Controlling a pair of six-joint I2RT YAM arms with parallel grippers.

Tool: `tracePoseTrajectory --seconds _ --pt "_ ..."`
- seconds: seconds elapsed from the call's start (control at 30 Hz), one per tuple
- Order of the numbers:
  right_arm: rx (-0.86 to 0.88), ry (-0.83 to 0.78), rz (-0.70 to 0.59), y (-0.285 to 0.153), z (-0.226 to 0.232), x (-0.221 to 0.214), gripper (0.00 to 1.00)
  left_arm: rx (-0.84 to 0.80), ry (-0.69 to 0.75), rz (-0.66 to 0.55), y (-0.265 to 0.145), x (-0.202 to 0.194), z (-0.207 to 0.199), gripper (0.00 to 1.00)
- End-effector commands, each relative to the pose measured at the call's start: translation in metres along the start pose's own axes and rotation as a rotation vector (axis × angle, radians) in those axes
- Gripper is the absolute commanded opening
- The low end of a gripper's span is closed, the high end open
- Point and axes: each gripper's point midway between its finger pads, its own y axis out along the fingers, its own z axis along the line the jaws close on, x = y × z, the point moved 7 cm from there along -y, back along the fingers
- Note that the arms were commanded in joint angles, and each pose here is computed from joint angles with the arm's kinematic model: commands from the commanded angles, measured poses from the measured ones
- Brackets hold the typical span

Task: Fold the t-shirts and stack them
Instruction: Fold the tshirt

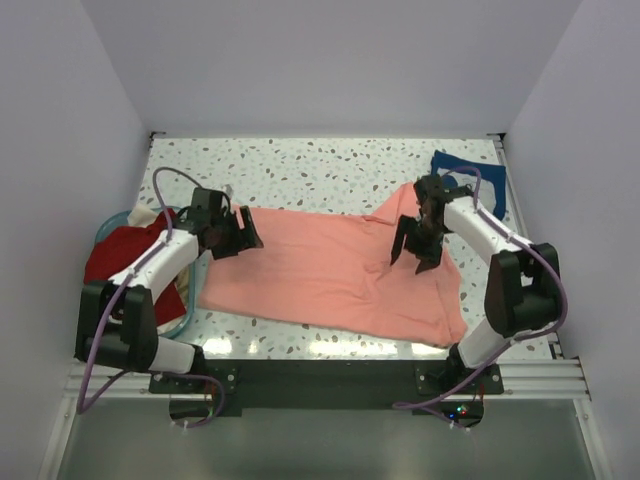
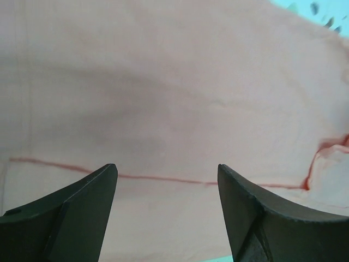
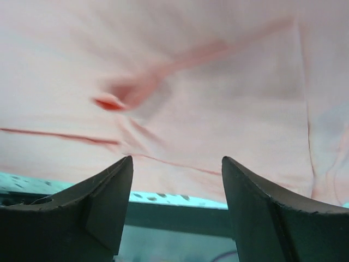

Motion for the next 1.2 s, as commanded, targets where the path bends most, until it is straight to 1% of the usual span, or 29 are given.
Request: tracePoseTrajectory --seconds 0.0,0.1,0.13,0.17,0.2,0.27,0.3,0.33,0.4,0.43,0.47,0.63,0.67,0.87,1.03,1.13,1.17 --pt "0.009 -0.005 -0.162 -0.033 0.018 0.049 0.70 -0.073 0.005 -0.099 -0.006 0.043 -0.025 0.79" --pt "0.016 0.002 -0.237 -0.035 0.031 0.096 0.69 -0.086 0.027 -0.121 0.001 0.062 -0.033 0.79" --pt "0.036 -0.002 -0.297 -0.043 0.040 0.115 0.69 -0.087 0.030 -0.135 0.002 0.071 -0.036 0.79" --pt "0.033 0.007 -0.318 -0.042 0.042 0.127 0.69 -0.087 0.041 -0.145 0.003 0.076 -0.037 0.79" --pt "-0.001 0.015 -0.318 -0.027 0.043 0.140 0.69 -0.088 0.047 -0.150 0.003 0.080 -0.038 0.79" --pt "0.031 0.018 -0.411 -0.021 0.054 0.173 0.68 -0.088 0.053 -0.175 0.002 0.094 -0.040 0.79" --pt "0.027 0.028 -0.412 -0.018 0.054 0.179 0.67 -0.090 0.054 -0.182 0.002 0.098 -0.040 0.80" --pt "0.053 0.031 -0.468 -0.022 0.061 0.193 0.66 -0.094 0.053 -0.199 0.000 0.106 -0.042 0.80" --pt "0.065 0.054 -0.493 -0.015 0.064 0.208 0.63 -0.086 0.044 -0.204 0.002 0.113 -0.038 0.80" --pt "0.058 0.059 -0.483 -0.002 0.064 0.215 0.63 -0.087 0.041 -0.203 0.003 0.115 -0.037 0.80" --pt "0.065 0.065 -0.508 -0.006 0.066 0.225 0.62 -0.082 0.030 -0.204 0.005 0.119 -0.034 0.80" --pt "0.066 0.062 -0.523 0.008 0.072 0.246 0.56 -0.078 -0.004 -0.211 0.010 0.125 -0.027 0.80" --pt "0.047 0.063 -0.519 0.015 0.070 0.248 0.56 -0.077 -0.011 -0.206 0.012 0.125 -0.026 0.80" --pt "-0.021 0.051 -0.521 0.028 0.062 0.256 0.55 -0.067 -0.028 -0.200 0.016 0.129 -0.021 0.80" --pt "-0.026 0.047 -0.521 0.040 0.060 0.262 0.53 -0.062 -0.033 -0.200 0.016 0.131 -0.018 0.80" --pt "-0.008 0.045 -0.530 0.043 0.063 0.268 0.50 -0.057 -0.034 -0.204 0.016 0.133 -0.016 0.80" --pt "0.000 0.041 -0.529 0.045 0.064 0.269 0.48 -0.055 -0.032 -0.202 0.017 0.133 -0.016 0.80"
